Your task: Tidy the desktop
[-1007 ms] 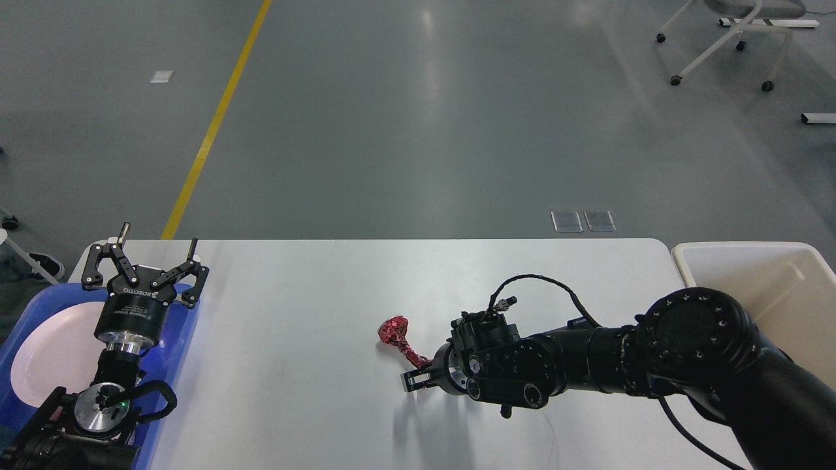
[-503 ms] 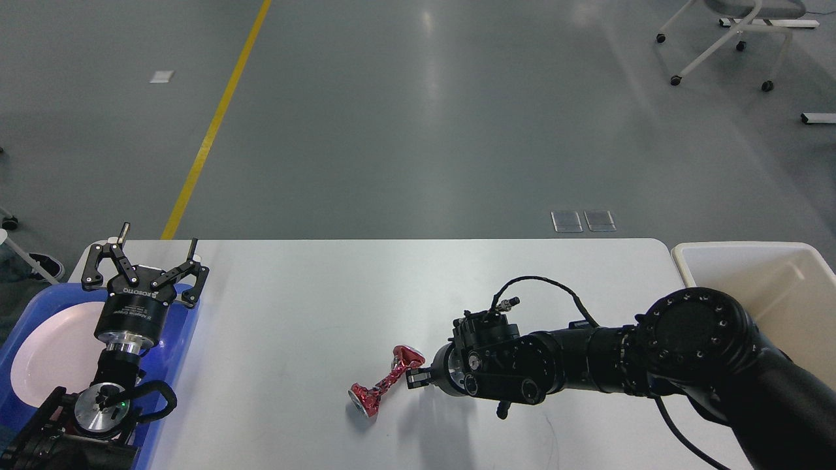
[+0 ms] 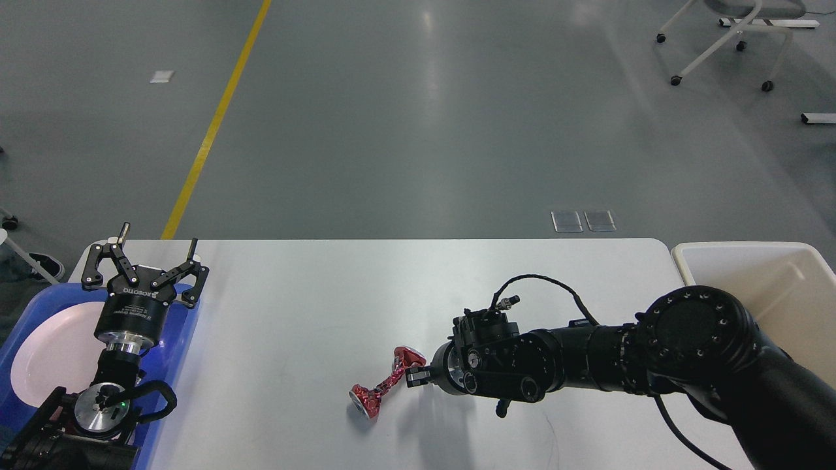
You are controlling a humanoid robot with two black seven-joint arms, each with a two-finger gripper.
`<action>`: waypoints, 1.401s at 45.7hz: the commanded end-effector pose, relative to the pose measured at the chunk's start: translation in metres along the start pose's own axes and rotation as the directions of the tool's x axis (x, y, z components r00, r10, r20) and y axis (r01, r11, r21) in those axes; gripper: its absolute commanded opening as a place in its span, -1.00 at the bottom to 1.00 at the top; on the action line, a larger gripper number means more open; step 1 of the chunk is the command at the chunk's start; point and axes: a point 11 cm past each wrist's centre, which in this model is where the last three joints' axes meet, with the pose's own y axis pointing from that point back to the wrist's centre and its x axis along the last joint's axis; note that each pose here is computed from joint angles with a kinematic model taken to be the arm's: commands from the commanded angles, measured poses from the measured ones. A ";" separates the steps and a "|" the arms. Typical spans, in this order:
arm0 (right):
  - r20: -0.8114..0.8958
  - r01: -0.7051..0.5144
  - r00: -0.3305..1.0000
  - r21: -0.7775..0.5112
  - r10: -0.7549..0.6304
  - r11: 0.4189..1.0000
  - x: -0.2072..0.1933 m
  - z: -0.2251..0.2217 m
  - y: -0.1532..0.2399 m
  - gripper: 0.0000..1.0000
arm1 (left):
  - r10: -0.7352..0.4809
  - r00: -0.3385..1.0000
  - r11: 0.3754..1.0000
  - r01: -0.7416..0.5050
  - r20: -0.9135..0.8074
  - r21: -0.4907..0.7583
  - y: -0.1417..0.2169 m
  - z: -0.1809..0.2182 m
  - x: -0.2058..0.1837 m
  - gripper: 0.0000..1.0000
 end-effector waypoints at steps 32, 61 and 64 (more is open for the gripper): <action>-0.061 0.235 0.970 -0.002 -0.235 0.972 0.080 0.013 0.144 1.00 | 0.000 1.000 1.000 0.000 0.000 -0.001 0.000 0.000 0.000 0.93; 0.113 0.207 0.977 -0.325 -0.180 0.923 0.117 0.035 0.340 1.00 | 0.000 1.000 1.000 0.000 0.000 -0.001 0.000 0.000 0.000 0.93; 0.122 0.194 0.979 -0.345 -0.161 0.919 0.118 0.037 0.349 1.00 | 0.000 1.000 1.000 0.000 0.000 0.001 0.000 0.000 0.000 0.93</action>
